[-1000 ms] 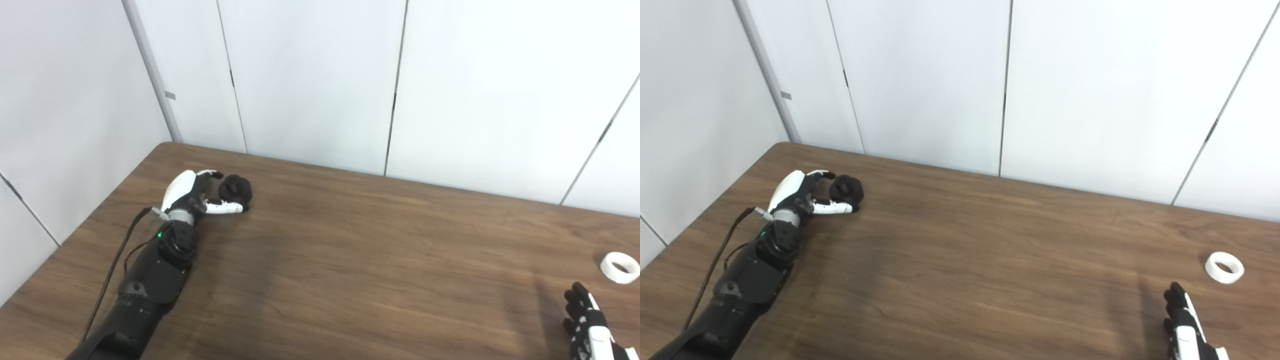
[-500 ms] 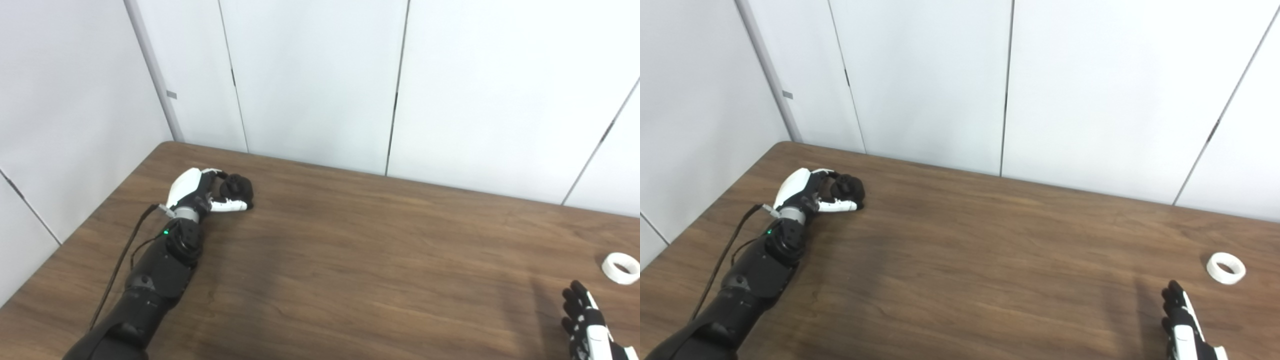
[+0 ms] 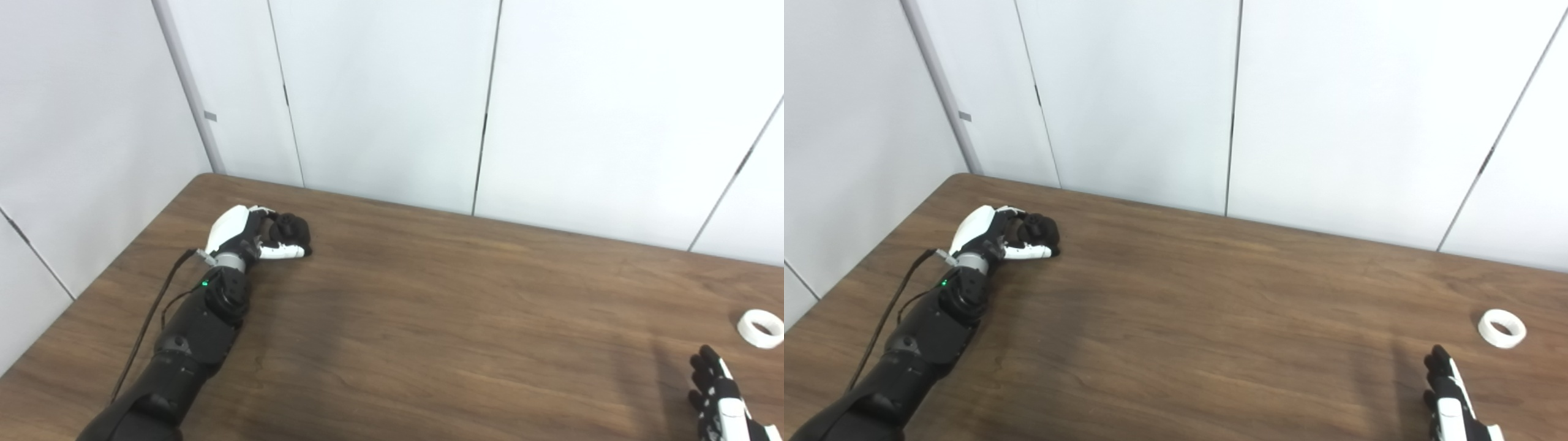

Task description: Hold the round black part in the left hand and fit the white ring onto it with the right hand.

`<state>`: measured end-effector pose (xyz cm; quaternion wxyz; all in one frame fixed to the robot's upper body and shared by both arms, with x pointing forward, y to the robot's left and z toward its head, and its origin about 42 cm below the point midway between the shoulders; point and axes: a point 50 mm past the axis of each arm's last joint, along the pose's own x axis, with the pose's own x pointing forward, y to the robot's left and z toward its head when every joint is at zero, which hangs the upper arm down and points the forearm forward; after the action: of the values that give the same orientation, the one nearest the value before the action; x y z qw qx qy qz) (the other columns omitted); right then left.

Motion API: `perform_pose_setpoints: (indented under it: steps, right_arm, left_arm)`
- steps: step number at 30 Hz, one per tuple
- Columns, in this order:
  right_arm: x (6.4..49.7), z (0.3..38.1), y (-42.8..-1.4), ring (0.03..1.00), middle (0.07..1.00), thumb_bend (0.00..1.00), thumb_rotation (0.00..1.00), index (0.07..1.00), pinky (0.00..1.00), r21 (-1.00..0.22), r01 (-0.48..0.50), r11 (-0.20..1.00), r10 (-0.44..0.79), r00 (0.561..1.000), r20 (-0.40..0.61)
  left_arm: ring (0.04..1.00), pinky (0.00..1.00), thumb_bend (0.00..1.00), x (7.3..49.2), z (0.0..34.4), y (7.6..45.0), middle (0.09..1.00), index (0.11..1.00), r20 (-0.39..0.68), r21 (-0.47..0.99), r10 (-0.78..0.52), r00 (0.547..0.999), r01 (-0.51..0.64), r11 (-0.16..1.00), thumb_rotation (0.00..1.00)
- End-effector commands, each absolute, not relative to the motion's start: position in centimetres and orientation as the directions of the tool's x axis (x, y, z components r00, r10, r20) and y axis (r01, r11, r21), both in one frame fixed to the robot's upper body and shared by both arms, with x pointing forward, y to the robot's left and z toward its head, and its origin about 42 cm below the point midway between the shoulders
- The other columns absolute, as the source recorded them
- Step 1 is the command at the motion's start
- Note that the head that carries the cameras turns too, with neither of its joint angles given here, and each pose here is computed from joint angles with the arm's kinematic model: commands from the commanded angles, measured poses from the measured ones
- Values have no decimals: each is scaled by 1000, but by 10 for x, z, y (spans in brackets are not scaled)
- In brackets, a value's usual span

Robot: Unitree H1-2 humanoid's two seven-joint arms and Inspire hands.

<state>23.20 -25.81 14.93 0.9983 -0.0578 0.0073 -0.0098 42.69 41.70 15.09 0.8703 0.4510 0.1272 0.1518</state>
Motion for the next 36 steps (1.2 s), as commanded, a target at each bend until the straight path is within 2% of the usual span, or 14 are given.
perform_pose_setpoints:
  steps: [1,8,17,21,22,24,29,36]
  right_arm:
    - [230,162,-255,1000,970,429,1000,972,1000,-116,28,993,-22,999,47]
    - [229,162,-255,1000,970,432,1000,972,1000,-114,30,993,-26,999,41]
    - [228,162,-255,1000,974,416,1000,974,1000,-111,33,993,-29,999,39]
    - [229,163,-256,1000,978,417,1000,980,1000,-106,26,994,-22,999,43]
    - [229,163,-256,1000,980,421,1000,982,1000,-107,27,994,-23,999,42]
    - [228,164,-257,1000,979,418,1000,981,1000,-106,27,994,-23,999,42]
    - [227,165,-258,1000,981,417,1000,985,1000,-97,27,995,-23,999,49]
    - [226,166,-261,1000,991,393,1000,994,1000,-93,26,995,-22,999,50]
  left_arm:
    - [999,1000,976,439,176,424,940,760,-24,838,382,924,-189,512,340]
    - [1000,1000,963,438,173,426,942,757,-32,842,383,923,-182,508,347]
    - [991,1000,928,438,171,426,913,727,-37,834,381,924,-181,520,306]
    - [992,1000,893,438,168,426,898,673,-26,803,389,921,-213,557,237]
    - [982,1000,675,438,167,427,883,566,-26,792,393,919,-221,569,136]
    - [952,1000,564,437,166,427,853,508,-26,788,397,917,-226,573,81]
    - [882,1000,524,434,164,426,782,484,-8,820,402,916,-224,527,52]
    - [874,1000,522,432,163,426,760,483,-5,832,397,918,-216,511,48]
